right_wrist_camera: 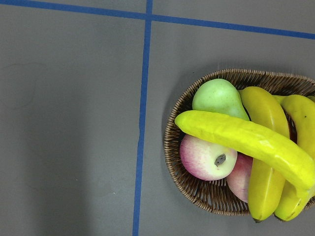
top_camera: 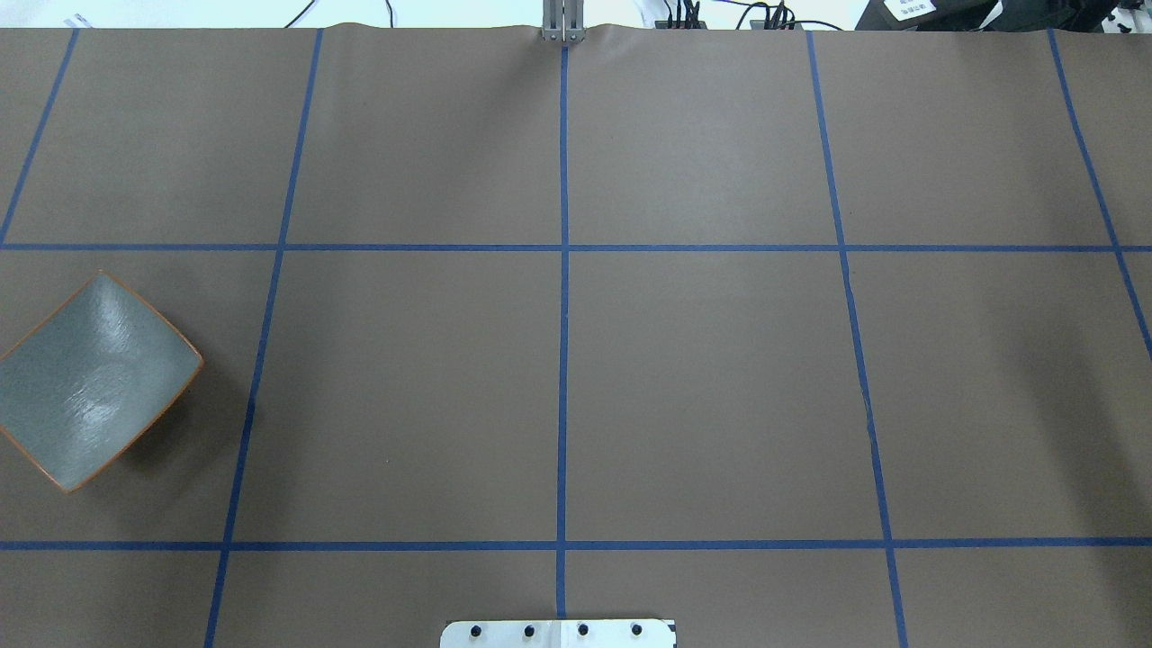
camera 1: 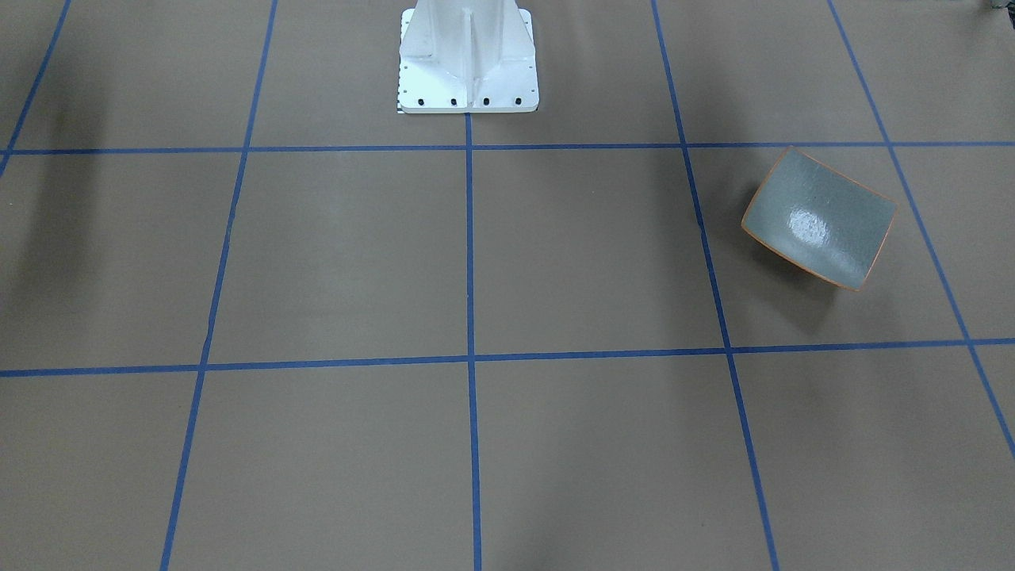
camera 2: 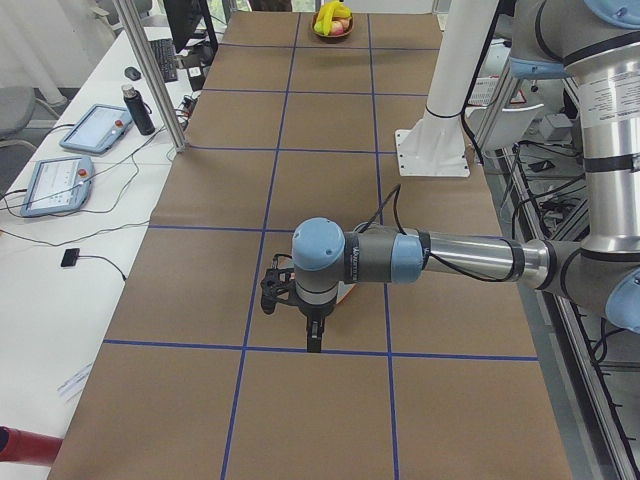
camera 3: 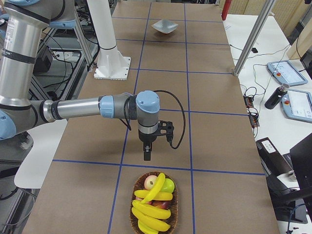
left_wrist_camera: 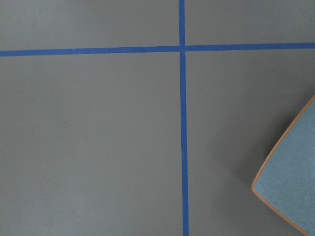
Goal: Transfer all bananas from basket to plate
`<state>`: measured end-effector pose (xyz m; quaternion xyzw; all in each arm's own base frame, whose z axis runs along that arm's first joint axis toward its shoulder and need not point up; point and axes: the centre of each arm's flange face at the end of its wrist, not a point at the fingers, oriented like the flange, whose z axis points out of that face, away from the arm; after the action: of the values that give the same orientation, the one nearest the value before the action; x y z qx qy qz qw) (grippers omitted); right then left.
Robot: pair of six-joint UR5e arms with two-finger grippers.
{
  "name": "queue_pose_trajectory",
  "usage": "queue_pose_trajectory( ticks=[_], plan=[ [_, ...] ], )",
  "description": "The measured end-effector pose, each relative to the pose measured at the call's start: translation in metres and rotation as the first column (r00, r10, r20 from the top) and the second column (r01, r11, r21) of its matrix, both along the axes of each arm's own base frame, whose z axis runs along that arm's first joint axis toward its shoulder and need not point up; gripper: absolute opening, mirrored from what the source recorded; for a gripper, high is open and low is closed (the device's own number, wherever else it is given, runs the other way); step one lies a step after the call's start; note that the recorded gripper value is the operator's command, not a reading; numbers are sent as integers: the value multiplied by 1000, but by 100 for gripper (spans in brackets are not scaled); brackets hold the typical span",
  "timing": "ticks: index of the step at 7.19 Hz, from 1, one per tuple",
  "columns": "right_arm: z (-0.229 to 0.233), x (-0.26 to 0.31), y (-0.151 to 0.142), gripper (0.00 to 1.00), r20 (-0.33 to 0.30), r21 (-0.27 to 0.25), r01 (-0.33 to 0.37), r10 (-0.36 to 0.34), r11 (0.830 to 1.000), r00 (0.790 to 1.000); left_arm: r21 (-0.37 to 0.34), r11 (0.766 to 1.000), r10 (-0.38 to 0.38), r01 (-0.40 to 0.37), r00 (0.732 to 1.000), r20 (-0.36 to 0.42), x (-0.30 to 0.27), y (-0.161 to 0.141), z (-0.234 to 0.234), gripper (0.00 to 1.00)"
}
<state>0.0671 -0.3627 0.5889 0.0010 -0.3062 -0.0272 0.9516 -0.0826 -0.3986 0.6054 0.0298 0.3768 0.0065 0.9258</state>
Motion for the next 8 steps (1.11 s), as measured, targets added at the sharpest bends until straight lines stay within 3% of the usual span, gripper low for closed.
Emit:
queue_pose_trajectory(
  ticks=[4,6,8],
  plan=[
    [-13,-4,-8,100,50,26,2,-3,1000,999,32,999,1,-1,1000,1,1,2,-16,100],
    [-27,-6,-33,100,60,90,-2,-4,996,998,33,999,1,-1,1000,0,1,3,-16,100],
    [-7,-5,-34,100,59,143,30,-39,989,998,32,999,1,-1,1000,0,1,3,-16,100]
  ],
)
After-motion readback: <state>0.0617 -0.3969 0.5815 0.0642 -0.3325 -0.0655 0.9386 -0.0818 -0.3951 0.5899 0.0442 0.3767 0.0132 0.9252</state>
